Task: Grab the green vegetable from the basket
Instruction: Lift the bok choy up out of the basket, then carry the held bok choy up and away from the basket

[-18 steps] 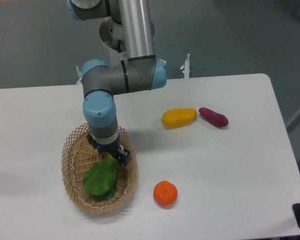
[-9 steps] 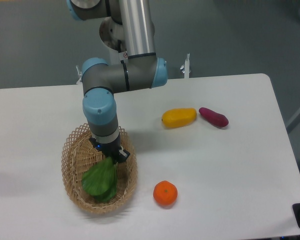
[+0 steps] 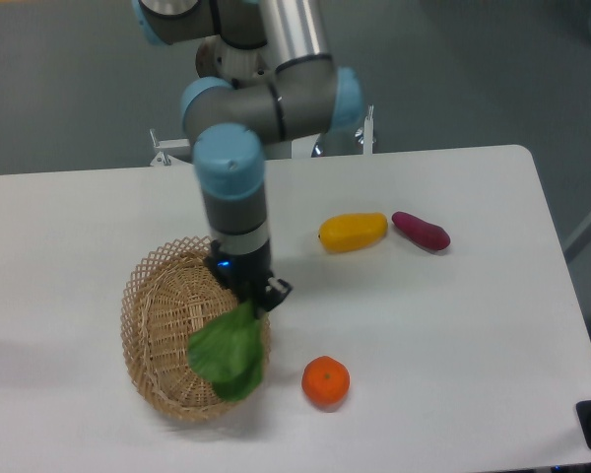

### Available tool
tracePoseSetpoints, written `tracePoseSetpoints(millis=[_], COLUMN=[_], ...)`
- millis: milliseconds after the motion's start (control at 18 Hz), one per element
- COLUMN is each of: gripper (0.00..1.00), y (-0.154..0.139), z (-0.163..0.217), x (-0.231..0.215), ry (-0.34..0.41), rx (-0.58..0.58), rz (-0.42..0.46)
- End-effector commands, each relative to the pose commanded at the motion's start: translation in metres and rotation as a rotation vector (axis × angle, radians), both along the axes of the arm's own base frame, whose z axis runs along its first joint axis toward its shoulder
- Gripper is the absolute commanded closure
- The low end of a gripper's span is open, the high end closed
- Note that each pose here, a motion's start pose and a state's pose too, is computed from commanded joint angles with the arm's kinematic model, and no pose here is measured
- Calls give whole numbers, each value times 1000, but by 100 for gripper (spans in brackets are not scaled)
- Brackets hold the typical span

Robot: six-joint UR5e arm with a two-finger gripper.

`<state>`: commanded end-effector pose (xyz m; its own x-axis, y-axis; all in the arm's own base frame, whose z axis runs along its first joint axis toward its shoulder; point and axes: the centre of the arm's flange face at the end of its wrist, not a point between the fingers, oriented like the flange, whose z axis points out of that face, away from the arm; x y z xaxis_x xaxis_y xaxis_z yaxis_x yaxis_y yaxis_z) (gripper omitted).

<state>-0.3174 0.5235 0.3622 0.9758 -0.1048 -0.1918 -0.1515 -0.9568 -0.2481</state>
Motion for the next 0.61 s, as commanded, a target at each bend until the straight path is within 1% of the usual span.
tracePoseSetpoints(millis=[111, 278, 500, 611], gripper=[69, 69, 69, 68], y=[-14, -33, -64, -73], z=[21, 38, 60, 62], x=[-25, -59, -95, -106], ry=[20, 25, 35, 31], rx=[42, 74, 52, 48], rz=[-10, -15, -44, -53])
